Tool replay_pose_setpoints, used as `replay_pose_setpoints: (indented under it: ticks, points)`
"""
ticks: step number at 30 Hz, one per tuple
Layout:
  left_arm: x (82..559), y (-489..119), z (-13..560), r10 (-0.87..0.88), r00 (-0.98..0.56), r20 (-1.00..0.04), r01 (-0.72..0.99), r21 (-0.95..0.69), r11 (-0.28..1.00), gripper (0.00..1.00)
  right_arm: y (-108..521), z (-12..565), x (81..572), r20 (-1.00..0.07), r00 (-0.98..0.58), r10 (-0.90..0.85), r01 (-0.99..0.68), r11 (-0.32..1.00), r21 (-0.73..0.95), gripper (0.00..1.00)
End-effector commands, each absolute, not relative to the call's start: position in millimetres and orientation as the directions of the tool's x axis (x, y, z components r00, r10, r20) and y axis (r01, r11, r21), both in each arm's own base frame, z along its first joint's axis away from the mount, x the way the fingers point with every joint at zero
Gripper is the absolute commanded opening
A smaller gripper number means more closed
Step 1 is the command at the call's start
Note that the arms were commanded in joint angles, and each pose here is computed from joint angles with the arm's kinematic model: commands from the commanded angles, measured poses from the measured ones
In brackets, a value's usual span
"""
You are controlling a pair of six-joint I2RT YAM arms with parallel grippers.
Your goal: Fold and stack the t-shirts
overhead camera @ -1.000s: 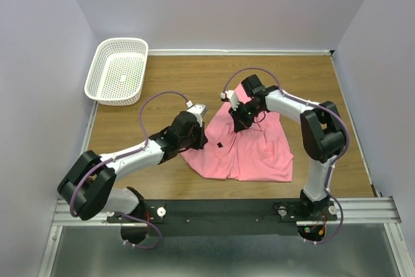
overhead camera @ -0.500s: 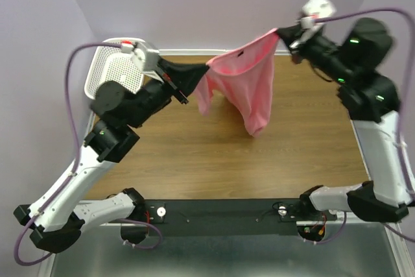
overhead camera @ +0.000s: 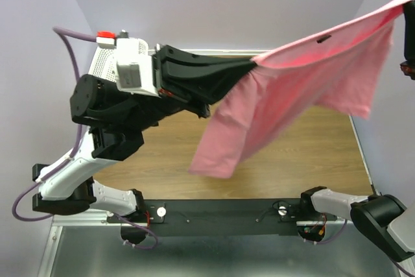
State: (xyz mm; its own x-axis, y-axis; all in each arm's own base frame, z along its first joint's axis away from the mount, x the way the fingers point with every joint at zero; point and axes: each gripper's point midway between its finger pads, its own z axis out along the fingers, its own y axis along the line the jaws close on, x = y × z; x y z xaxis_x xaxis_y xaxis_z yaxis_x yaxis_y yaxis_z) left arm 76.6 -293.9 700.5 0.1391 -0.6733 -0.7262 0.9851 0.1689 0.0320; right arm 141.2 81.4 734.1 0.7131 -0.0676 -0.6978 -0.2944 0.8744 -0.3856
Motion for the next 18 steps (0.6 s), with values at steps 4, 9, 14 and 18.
replay_pose_setpoints:
  ticks: [4,9,14,18]
  points:
    - [69.5,-288.3,716.5,-0.71,0.176,-0.682,0.972,0.007,0.235,0.0,75.0,728.0,183.9,-0.757,0.649,-0.081,-0.248,0.918,-0.311,0.0]
    - [128.0,-253.0,652.3,-0.65,0.166,-0.742,0.842,-0.237,0.485,0.0,85.2,677.3,261.1,-0.821,0.541,-0.183,-0.202,0.919,-0.338,0.0]
    - [189.2,-204.4,546.1,-0.641,0.054,-0.766,0.556,-0.51,0.656,0.0,125.5,546.4,378.9,-0.911,0.292,-0.291,-0.308,0.873,-0.378,0.01]
    - [242.5,-182.9,423.1,-0.579,-0.056,-0.814,0.337,-0.561,0.756,0.0,172.0,445.3,455.1,-0.937,0.166,-0.308,-0.465,0.813,-0.35,0.01]
